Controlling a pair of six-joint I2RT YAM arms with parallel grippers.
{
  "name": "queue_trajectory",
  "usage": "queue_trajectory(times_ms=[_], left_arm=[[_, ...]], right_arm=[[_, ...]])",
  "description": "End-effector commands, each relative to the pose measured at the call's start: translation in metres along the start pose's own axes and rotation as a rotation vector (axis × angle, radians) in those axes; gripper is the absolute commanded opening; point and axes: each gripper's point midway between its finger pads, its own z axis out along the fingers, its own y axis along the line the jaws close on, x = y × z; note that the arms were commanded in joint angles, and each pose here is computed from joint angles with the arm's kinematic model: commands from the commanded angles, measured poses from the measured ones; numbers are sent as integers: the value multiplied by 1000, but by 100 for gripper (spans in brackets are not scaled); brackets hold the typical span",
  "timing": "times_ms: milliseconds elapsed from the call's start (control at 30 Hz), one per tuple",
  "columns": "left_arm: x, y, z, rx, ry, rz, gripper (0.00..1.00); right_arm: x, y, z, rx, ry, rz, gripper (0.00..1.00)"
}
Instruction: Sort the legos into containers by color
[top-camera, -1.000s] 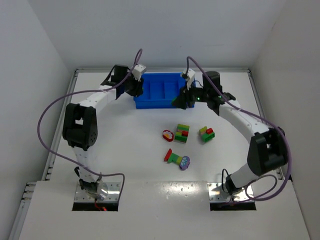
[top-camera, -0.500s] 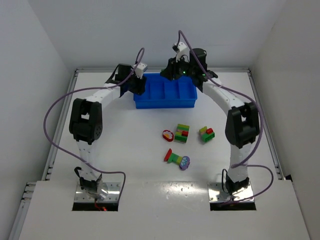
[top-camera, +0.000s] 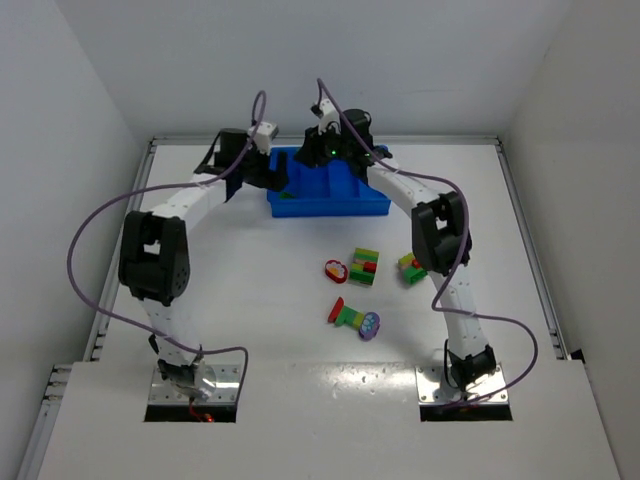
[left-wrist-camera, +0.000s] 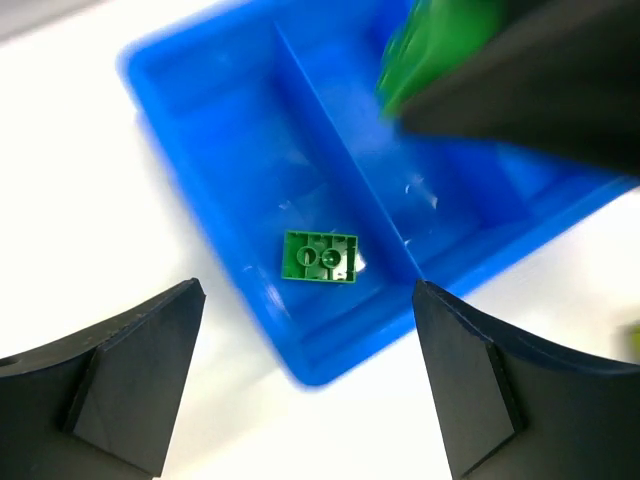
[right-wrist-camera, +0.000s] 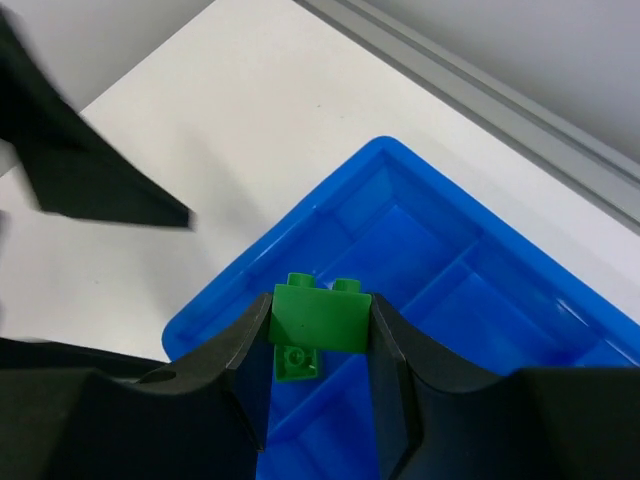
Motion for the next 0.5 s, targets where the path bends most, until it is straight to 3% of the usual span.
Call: queue_trajectory(times_ms=[0, 167, 333, 467], left_arm=[[-87, 9, -66, -18, -263, -58, 92], [-101, 11, -117, -37, -334, -46, 93], [-92, 15, -129, -48, -312, -44, 93], [-85, 22, -129, -53, -295, -57, 93]], right_arm=[[-25, 13, 18, -18, -90, -48, 4], [-7, 8, 40, 3, -94, -61, 8], [8, 8, 57, 15, -99, -76, 8], [17, 0, 68, 57, -104, -76, 17]])
